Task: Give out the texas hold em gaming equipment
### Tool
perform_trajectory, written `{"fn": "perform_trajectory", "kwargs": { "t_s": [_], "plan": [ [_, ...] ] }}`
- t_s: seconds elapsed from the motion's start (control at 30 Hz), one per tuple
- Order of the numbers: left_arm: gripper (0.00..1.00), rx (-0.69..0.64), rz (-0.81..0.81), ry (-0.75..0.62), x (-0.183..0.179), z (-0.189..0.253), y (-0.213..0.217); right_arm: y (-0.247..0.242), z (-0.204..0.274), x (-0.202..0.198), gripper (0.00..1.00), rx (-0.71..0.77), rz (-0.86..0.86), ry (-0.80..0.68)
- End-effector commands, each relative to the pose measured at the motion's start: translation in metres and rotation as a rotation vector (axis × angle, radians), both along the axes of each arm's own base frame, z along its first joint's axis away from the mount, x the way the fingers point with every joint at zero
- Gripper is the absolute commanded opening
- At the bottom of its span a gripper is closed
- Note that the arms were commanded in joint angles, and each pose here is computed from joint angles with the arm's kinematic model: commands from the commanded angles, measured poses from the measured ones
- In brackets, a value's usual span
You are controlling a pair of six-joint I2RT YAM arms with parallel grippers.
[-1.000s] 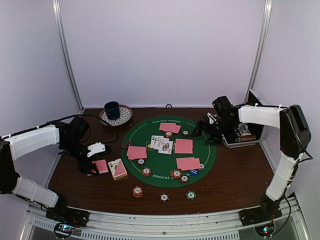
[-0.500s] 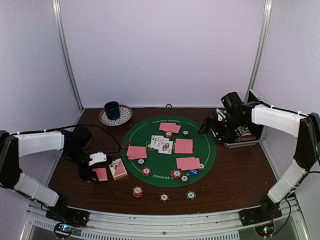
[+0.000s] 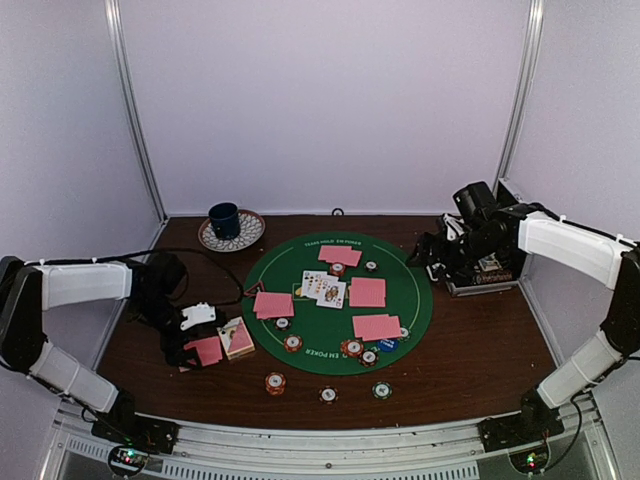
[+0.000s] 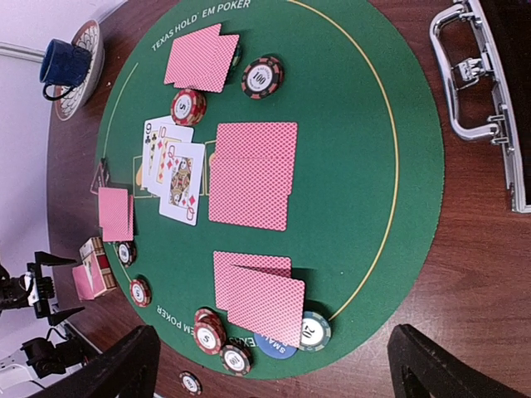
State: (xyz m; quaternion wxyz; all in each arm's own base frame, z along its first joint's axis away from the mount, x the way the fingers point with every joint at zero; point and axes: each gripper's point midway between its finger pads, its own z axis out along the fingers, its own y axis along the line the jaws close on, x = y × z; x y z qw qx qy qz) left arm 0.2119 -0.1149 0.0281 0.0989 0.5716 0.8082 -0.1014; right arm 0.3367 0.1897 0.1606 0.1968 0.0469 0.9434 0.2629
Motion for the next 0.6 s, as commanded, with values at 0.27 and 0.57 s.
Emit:
{"fn": "perform_trajectory", "kwargs": {
  "t_s": [0.27,0.57],
  "plan": [
    [0.97,-0.135,0.11,-0.08,0.031,0.094,-0.016,-0.09,0.025,0.01,1.0,-0.299,-0.227,-0.146],
    [0.98,-0.382,0.557,-0.407,0.14,0.142,0.029,-0.217,0.051,0.024,1.0,-0.799,-0.539,-0.486]
  ]
}}
